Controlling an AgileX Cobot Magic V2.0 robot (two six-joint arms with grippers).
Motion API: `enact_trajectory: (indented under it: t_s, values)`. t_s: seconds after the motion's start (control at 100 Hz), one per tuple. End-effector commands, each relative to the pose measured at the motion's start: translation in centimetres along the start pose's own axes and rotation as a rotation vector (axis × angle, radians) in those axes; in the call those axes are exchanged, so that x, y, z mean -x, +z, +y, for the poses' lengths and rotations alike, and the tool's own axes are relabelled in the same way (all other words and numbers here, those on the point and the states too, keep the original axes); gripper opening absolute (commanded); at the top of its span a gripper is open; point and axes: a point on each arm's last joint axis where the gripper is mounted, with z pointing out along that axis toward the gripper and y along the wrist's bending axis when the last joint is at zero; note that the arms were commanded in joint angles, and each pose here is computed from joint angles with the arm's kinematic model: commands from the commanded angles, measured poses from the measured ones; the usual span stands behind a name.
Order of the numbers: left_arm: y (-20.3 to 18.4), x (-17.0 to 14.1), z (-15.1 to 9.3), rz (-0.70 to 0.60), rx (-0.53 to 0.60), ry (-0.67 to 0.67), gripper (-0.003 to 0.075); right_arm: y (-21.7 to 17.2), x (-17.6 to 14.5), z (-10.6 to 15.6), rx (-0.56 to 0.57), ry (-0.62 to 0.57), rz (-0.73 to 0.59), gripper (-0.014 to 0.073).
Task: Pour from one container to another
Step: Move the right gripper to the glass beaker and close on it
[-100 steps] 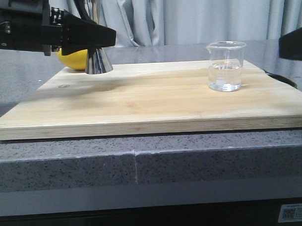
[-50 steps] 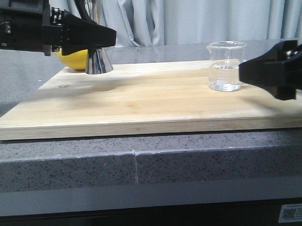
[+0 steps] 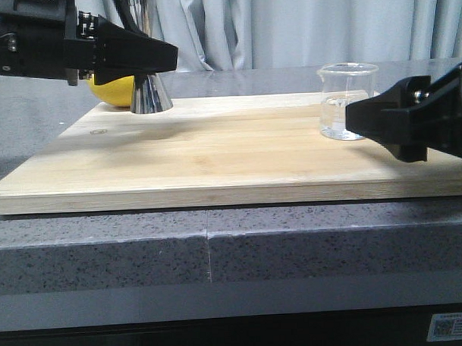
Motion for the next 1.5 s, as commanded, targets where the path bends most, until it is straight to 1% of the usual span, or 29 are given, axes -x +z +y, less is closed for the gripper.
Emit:
enact_trajectory:
  t_s: [0.0, 0.1, 0.2, 0.29, 0.76, 0.99, 1.49]
  values:
    - [-0.4, 3.6, -1.0, -0.154, -0.057, 0.044, -0.0019, 0.5, 1.9, 0.2, 0.018, -0.011, -0.117, 0.0469]
    - [-0.4, 3.6, -1.0, -0.154, -0.057, 0.044, -0.0019, 0.9, 2.5, 0.2, 0.023, -0.017, -0.140, 0.0469]
    - [-0.4, 3.6, -1.0, -0.154, -0.057, 0.044, -0.0019, 1.3, 2.8, 0.2, 0.027, -0.023, -0.135, 0.0469]
    - [-0.4, 3.6, -1.0, -0.154, -0.057, 0.044, -0.0019, 1.7, 2.7, 0.2, 0.037, -0.033, -0.114, 0.0469]
    - [-0.4, 3.6, -1.0, -0.154, -0.057, 0.044, -0.0019, 3.0, 2.5, 0.2, 0.042, -0.032, -0.116, 0.0469]
    - [-0.4, 3.6, -1.0, -0.154, -0.057, 0.044, -0.0019, 3.4, 2.9, 0.1, 0.040, -0.034, -0.121, 0.0469]
    - [-0.4, 3.6, -1.0, -0.154, -0.057, 0.044, -0.0019, 3.4, 2.7, 0.1, 0.040, -0.034, -0.115, 0.0468]
